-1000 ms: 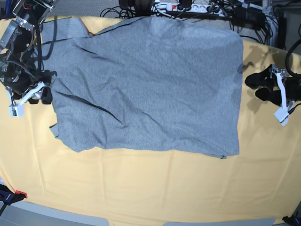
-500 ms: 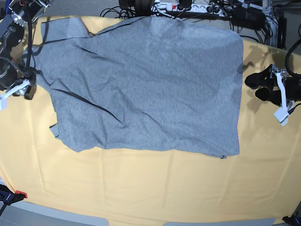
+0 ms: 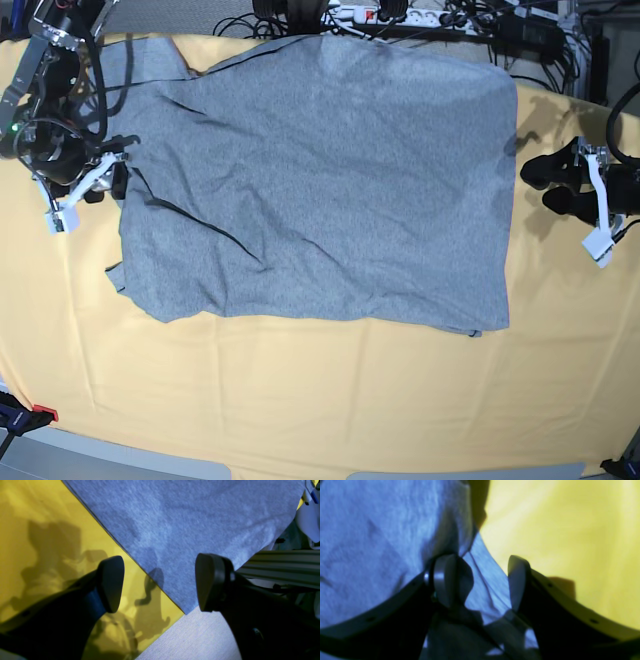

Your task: Layout the t-shirt on the table in an organized manner, then fold the t-shirt properly

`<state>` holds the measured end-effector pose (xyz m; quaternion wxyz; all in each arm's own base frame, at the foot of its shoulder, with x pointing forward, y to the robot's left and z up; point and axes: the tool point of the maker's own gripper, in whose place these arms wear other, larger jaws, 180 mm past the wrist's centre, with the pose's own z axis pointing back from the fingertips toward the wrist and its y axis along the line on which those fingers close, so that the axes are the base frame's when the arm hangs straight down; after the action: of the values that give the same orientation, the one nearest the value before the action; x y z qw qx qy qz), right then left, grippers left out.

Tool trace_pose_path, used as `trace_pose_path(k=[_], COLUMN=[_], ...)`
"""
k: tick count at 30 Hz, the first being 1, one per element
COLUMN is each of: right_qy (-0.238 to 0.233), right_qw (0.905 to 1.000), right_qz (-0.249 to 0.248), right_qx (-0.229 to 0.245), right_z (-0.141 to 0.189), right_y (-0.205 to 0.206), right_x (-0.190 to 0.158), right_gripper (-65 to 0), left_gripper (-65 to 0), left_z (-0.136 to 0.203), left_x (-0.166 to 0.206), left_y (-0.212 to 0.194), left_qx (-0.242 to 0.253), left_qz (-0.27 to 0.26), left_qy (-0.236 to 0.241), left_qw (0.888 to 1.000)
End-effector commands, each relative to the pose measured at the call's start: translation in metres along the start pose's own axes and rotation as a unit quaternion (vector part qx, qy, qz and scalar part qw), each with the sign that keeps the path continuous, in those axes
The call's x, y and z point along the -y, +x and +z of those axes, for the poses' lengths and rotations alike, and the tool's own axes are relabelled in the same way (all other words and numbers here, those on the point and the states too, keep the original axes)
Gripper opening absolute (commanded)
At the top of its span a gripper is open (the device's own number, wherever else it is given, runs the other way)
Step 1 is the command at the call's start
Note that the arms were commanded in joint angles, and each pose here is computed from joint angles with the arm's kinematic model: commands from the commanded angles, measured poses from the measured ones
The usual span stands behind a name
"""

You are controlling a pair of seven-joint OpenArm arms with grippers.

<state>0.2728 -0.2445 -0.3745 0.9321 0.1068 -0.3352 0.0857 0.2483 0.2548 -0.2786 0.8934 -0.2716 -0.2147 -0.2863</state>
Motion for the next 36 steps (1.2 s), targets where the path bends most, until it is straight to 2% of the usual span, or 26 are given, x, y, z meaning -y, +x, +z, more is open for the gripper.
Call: trace_pose_path(k=[1, 9, 10, 11, 13, 14, 20, 26, 32, 36], right_qy=[0.0, 0.008, 0.007, 0.007, 0.007, 0.007, -0.015, -0.09, -0.151, -0.165], right_qw=[0.9998, 0.9996, 0.9996, 0.9997, 0.9997, 0.9997, 0.9988, 0.9906, 0.9799, 0.9786], right_qz=[0.012, 0.024, 0.023, 0.023, 0.022, 0.022, 0.032, 0.03, -0.031, -0.077], right_qx=[0.016, 0.016, 0.013, 0.01, 0.006, 0.004, 0.036, 0.099, 0.126, 0.096], right_z=[0.003, 0.003, 0.003, 0.003, 0.003, 0.003, 0.014, 0.061, 0.091, 0.092], right_y=[0.012, 0.011, 0.009, 0.006, 0.004, 0.003, 0.029, 0.057, 0.055, 0.04], right_x=[0.001, -0.002, -0.002, -0.002, -0.002, -0.002, 0.011, 0.043, 0.077, 0.084], right_gripper=[-30.7, -31.1, -34.6, -41.3, -59.8, -65.0, -65.0, -65.0, -65.0, -65.0], left_gripper=[-19.2, -19.2, -19.2, -19.2, -19.2, -19.2, -19.2, -19.2, -19.2, -19.2], left_z=[0.012, 0.012, 0.012, 0.012, 0.012, 0.012, 0.012, 0.012, 0.012, 0.012], left_x=[-0.003, -0.003, -0.003, -0.003, -0.003, -0.003, -0.003, -0.003, -0.003, -0.003], left_y=[0.012, 0.012, 0.012, 0.012, 0.012, 0.012, 0.012, 0.012, 0.012, 0.012], left_qx=[0.013, 0.013, 0.013, 0.013, 0.013, 0.013, 0.013, 0.013, 0.013, 0.013], left_qz=[-0.014, -0.013, -0.013, -0.014, -0.014, -0.014, -0.014, -0.014, -0.014, -0.014], left_qy=[0.011, 0.011, 0.011, 0.011, 0.011, 0.011, 0.011, 0.011, 0.011, 0.011], left_qw=[1.0, 1.0, 1.0, 1.0, 1.0, 1.0, 1.0, 1.0, 1.0, 1.0])
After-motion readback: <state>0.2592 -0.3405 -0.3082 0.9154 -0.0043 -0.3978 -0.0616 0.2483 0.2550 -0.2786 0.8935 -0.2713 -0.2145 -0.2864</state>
